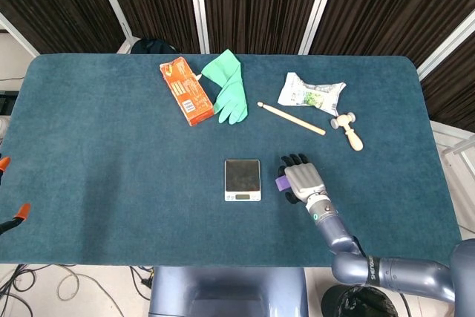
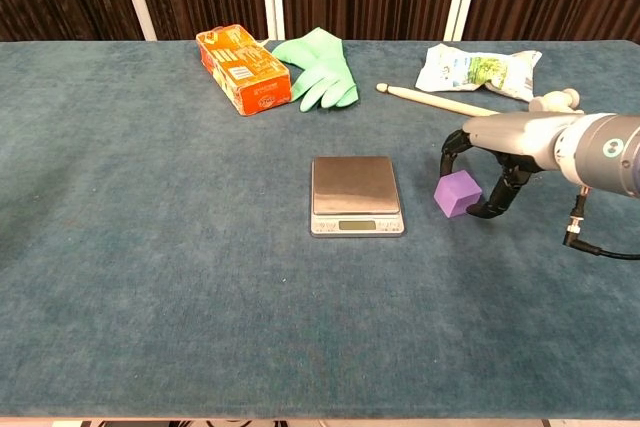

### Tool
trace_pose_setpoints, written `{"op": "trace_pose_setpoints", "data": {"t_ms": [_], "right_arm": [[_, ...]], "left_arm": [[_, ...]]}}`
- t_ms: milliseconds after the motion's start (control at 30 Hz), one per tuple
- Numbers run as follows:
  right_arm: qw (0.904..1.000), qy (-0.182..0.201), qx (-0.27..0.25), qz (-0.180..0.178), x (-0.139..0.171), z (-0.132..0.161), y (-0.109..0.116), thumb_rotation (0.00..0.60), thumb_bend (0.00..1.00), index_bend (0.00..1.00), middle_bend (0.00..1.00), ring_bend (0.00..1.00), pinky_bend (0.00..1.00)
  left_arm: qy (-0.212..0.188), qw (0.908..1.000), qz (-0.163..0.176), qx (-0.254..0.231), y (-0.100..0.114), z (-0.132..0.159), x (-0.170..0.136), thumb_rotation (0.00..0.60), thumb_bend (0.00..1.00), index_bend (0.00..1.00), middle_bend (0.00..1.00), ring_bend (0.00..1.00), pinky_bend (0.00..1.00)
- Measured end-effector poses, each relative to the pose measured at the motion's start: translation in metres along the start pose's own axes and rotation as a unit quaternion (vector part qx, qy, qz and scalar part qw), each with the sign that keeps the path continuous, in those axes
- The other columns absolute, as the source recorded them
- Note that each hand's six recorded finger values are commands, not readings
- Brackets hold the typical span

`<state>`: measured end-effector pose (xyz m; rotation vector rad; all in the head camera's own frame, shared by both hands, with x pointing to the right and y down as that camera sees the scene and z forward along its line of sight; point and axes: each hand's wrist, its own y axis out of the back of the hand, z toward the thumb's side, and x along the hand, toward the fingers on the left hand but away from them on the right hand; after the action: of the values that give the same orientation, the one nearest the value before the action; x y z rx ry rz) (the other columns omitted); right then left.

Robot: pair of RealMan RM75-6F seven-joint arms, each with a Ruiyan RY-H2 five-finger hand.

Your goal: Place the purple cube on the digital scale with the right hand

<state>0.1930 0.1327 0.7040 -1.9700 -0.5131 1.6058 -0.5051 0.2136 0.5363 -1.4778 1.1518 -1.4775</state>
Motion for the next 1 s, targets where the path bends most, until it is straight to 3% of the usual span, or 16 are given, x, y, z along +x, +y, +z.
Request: {"op": "trace_pose_setpoints", "data": {"t_ms": [367, 567, 800, 1000], "right_arm": [[0.9998, -0.001, -0.016, -0.015, -0.008, 0.003, 0.003, 0.600, 0.42, 0.52, 0.12, 0.05, 0.00], [0.9994, 0.008, -0.025, -0.024, -0.007, 0.008, 0.009, 0.600, 0.42, 0.53, 0.12, 0.05, 0.00], [0.9984, 0.034, -0.019, -0.042, -0.006, 0.033, 0.030, 0.600, 0.42, 0.53, 0.12, 0.05, 0.00], [0.9980, 0.052, -0.008, -0.036, -0.014, 0.063, 0.036, 0.600, 0.42, 0.53, 0.12, 0.05, 0.00]], "left_arm": [[0.000, 1.0000, -0.002, -0.002, 0.000, 0.001, 0.000, 0.600, 0.25, 0.01, 0.01, 0.00, 0.14], [0.002, 1.0000, -0.002, -0.002, 0.000, 0.001, -0.001, 0.600, 0.25, 0.01, 0.01, 0.00, 0.14], [0.003, 1.0000, -0.003, -0.002, 0.000, 0.000, 0.000, 0.600, 0.25, 0.01, 0.01, 0.00, 0.14], [0.004, 1.0000, -0.001, -0.002, 0.000, 0.001, 0.000, 0.600, 0.25, 0.01, 0.01, 0.00, 0.14]]}}
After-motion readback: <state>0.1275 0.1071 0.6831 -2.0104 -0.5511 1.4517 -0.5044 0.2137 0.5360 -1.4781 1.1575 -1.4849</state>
